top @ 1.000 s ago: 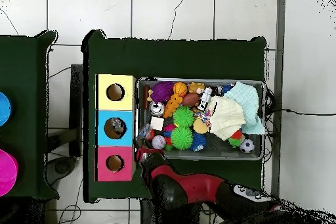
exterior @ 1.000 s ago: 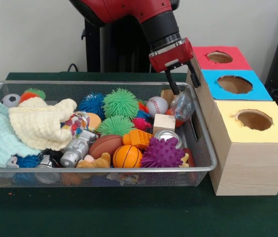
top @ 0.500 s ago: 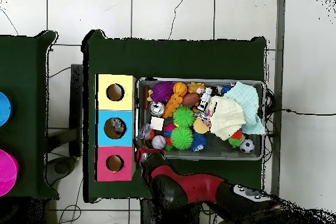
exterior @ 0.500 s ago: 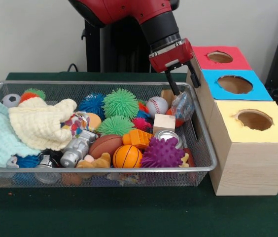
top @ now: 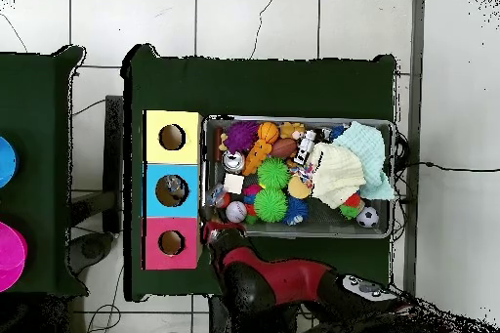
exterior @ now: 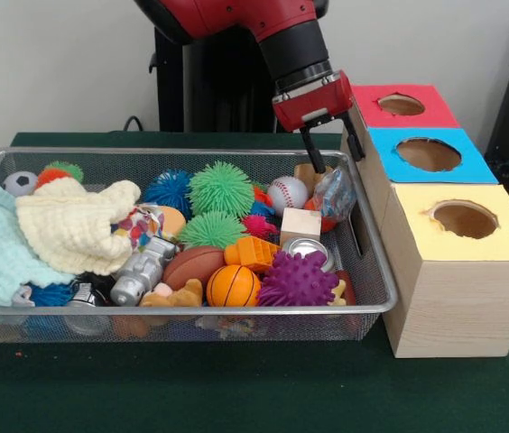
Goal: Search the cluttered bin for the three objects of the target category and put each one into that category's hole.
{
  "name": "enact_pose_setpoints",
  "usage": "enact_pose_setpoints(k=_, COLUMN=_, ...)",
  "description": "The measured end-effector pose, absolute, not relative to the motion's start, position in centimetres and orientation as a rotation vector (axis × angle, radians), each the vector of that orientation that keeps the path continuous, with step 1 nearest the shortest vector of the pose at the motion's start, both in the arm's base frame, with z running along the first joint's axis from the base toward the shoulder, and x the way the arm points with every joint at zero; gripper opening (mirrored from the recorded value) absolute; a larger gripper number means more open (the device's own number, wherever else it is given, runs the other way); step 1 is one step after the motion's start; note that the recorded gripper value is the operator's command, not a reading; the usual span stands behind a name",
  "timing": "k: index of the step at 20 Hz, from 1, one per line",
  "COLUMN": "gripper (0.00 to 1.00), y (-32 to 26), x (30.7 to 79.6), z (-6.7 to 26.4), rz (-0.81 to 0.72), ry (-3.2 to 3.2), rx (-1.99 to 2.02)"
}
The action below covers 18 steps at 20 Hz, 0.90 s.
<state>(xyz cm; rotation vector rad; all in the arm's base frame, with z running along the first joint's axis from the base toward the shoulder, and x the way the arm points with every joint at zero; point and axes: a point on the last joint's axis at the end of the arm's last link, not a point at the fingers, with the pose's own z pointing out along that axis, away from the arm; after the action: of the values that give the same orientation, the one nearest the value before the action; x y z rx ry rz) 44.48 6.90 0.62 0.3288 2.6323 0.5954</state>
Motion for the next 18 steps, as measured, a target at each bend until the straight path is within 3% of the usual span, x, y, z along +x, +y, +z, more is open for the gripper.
enact_pose_setpoints(k=9, gripper=1.00, y=6.9, x=43.6, z=1.0, rz=0.462, ry=2.673, rx=0.239)
enact_pose_setpoints(k=18, gripper=1.00, y=4.7, x=44.6, z=1.3, rz=0.430, ry=2.647, rx=0.280)
